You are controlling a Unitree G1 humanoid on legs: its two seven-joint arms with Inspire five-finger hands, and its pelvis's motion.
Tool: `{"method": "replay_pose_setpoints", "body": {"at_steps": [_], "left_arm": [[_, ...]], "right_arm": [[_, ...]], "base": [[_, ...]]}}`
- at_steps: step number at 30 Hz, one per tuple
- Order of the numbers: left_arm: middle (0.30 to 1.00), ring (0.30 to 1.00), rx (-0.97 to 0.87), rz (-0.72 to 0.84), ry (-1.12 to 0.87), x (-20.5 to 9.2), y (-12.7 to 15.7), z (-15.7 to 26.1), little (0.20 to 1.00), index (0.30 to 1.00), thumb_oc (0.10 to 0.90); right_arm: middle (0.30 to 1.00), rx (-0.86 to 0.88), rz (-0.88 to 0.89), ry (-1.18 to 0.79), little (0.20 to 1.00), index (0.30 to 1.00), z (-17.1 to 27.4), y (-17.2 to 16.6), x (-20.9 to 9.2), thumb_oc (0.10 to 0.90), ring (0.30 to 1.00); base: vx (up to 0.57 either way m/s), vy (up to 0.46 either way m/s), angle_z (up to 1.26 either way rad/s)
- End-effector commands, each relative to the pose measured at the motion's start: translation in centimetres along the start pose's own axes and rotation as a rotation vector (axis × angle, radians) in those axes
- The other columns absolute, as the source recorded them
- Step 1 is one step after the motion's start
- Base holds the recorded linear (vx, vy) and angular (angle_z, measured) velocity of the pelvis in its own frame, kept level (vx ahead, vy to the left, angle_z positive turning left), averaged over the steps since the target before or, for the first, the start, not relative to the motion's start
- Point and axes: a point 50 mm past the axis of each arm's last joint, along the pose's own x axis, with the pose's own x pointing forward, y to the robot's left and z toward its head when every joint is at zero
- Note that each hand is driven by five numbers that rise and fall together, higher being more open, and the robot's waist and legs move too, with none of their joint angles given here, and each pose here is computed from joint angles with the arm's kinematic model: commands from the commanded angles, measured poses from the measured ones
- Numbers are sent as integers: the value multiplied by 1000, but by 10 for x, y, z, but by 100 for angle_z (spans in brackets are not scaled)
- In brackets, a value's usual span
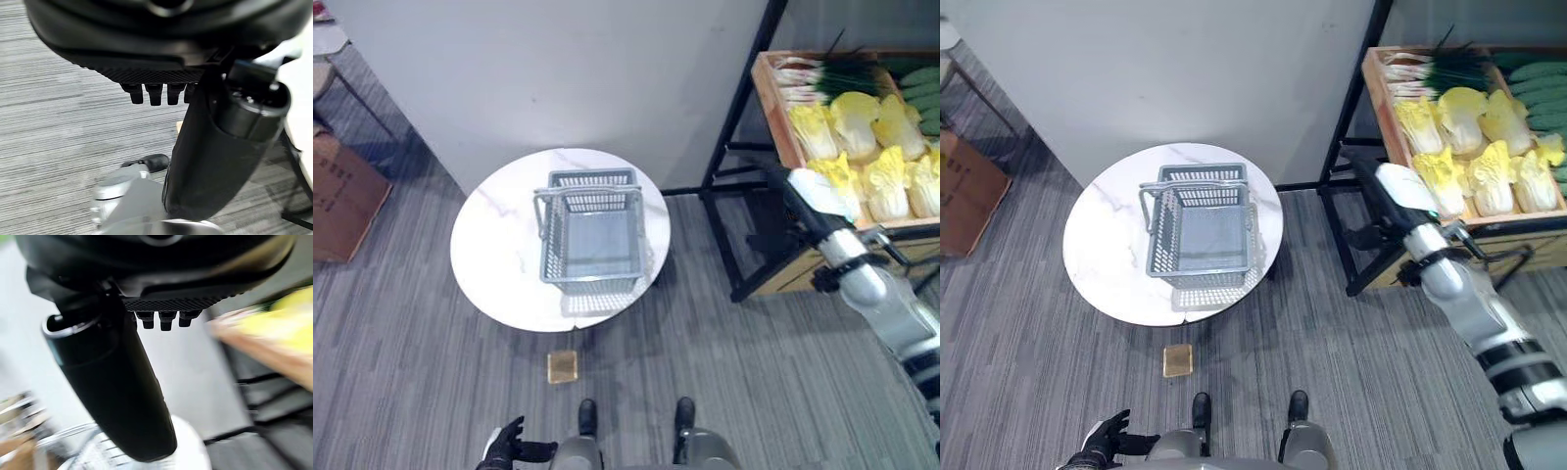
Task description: Get the vegetables into the basket
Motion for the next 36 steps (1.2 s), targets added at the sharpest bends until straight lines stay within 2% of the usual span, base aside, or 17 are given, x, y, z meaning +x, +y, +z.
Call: {"method": "replay_pose_setpoints", "body": {"at_steps": [1,2,12,19,20,26,30,36], "left_arm": [[1000,1000,42,92,-27,2,32,10,1000,1000,900],[1000,1000,44,103,-40,3,35,15,1000,1000,900],[1000,1000,52,113,-109,7,32,38,1000,1000,900],[1000,1000,61,110,-113,7,31,40,1000,1000,900],[1000,1000,70,111,-162,9,27,57,1000,1000,900],[1000,1000,64,126,-169,10,28,62,1000,1000,900],[1000,1000,52,138,-174,10,28,65,1000,1000,900],[1000,1000,43,154,-170,11,29,66,1000,1000,900]], "right_arm": [[1000,-16,-162,-162,1000,1000,35,-43,30,900,1000],[1000,-50,-166,-200,1000,1000,50,-52,49,900,1000],[1000,-33,-194,-141,1000,1000,74,-59,110,900,1000],[1000,-31,-186,-125,1000,1000,75,-56,114,900,1000],[1000,17,-177,-41,1000,1000,77,-48,132,900,1000],[1000,72,-223,-19,1000,1000,79,-55,137,900,1000],[1000,123,-270,-37,1000,1000,87,-62,139,900,1000],[1000,207,-333,-168,1000,1000,123,-74,143,900,1000]], "base": [[-43,-16,27],[-45,-19,24],[-41,-3,10],[-7,3,0],[-49,19,-2],[-9,15,11],[3,4,-1],[0,0,0]]}}
